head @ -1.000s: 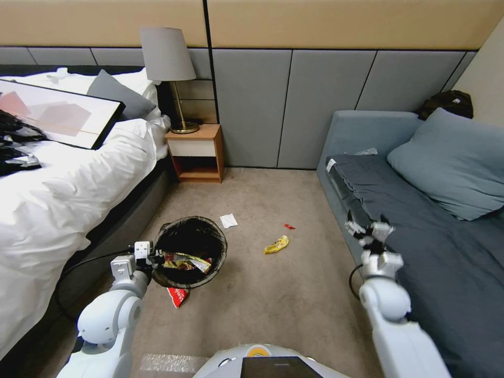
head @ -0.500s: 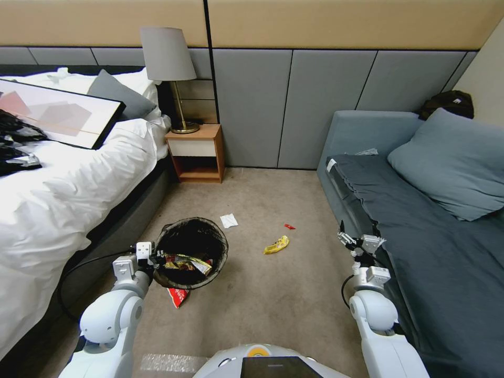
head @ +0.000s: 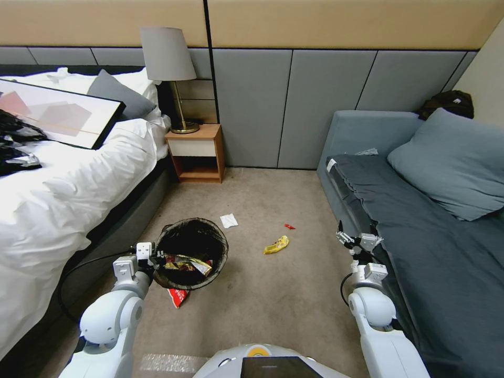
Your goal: Pick up the trash bin, then pick up the garbage from the floor and place it into the trash bin.
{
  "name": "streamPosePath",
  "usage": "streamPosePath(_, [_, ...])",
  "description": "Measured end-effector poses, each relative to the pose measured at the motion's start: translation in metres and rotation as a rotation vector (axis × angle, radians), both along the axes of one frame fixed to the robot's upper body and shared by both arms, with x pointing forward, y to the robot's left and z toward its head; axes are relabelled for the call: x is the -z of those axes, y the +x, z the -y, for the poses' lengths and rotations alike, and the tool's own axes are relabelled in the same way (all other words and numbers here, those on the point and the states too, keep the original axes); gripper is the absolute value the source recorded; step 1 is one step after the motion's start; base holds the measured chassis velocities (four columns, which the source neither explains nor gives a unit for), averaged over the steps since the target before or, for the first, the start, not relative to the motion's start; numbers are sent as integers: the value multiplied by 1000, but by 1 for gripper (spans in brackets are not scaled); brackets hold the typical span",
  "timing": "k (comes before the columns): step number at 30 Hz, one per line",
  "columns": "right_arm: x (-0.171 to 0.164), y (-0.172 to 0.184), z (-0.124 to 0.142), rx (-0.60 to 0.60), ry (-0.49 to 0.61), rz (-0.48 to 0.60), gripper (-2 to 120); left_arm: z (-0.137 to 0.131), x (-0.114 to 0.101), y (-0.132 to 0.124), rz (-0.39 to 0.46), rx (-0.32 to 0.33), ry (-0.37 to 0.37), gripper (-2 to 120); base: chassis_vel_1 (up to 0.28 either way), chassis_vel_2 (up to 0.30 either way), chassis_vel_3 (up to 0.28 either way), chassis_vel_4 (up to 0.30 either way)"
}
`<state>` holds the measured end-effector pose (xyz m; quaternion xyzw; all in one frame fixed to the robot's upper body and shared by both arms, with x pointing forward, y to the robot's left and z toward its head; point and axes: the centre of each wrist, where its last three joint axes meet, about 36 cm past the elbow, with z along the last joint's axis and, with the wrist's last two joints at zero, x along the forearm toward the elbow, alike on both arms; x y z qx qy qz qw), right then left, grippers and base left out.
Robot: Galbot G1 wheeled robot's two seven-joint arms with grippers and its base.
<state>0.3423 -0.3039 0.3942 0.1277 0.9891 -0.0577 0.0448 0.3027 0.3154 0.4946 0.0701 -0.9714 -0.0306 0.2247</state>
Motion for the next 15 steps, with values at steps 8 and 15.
streamPosePath(8, [3, 1, -3, -5, 9, -6, 100, 2, 2, -1, -6, 2, 1, 0, 0, 0, 0, 0])
streamPosePath(15, [4, 2, -2, -5, 8, -9, 100, 1, -1, -1, 0, 2, 7, 0, -48, 29, 28, -39])
